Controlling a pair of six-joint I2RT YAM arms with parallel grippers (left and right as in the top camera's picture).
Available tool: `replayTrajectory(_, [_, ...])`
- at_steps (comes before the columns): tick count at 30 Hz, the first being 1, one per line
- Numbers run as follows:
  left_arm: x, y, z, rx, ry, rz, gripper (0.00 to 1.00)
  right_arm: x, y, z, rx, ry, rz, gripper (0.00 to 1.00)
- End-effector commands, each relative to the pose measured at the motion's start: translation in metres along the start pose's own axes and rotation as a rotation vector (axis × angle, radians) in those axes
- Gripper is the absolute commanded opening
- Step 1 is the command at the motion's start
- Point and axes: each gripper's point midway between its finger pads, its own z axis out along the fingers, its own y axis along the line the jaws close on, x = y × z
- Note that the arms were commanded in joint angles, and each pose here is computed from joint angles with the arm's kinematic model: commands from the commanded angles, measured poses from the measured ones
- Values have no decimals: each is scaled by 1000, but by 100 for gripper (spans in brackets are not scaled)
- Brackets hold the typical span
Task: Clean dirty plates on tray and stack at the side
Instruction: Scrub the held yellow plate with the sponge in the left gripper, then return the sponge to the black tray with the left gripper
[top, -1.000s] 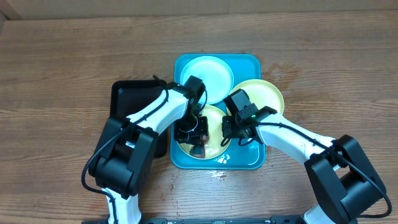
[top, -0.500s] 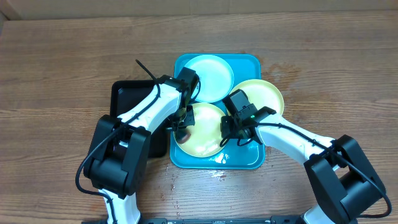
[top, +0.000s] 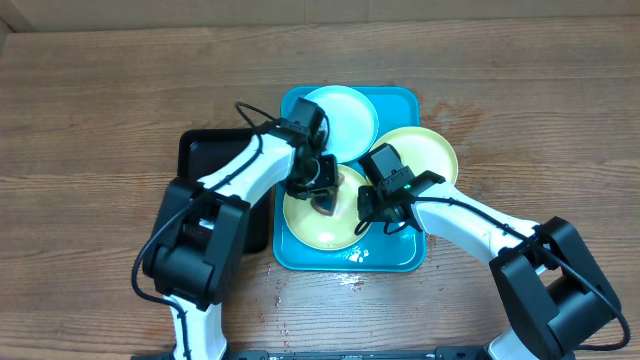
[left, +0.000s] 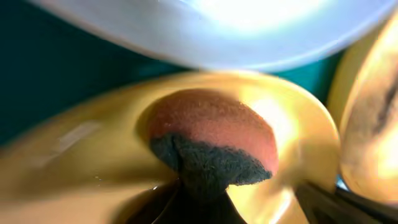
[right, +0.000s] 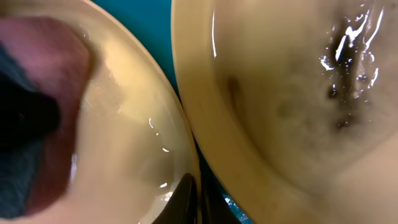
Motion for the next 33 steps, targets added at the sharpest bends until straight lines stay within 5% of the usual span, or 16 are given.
replayTrajectory(1, [35,-14,27,73,165,17,4,15,-31,16,123,42,-7,4])
replayTrajectory(10, [45,21,3,-74,201,21,4,16,-31,16,126,44,-7,4])
replayTrajectory(18, [4,48,-115,-51,-83,-39,4,17,-33,16,136,47,-7,4])
replayTrajectory(23, [-6,121,-176,-267,-251,-177,4,17,-33,16,136,47,-8,4])
replayTrajectory(27, [2,173,-178,-436,-245,-260,4,17,-33,16,135,47,-11,4])
replayTrajectory(32, [-1,193,-148,-450,-239,-277,5,17,-33,16,133,48,-31,4])
replayTrajectory(33, [-1,195,-143,-452,-231,-288,12,18,-33,16,132,52,-31,4])
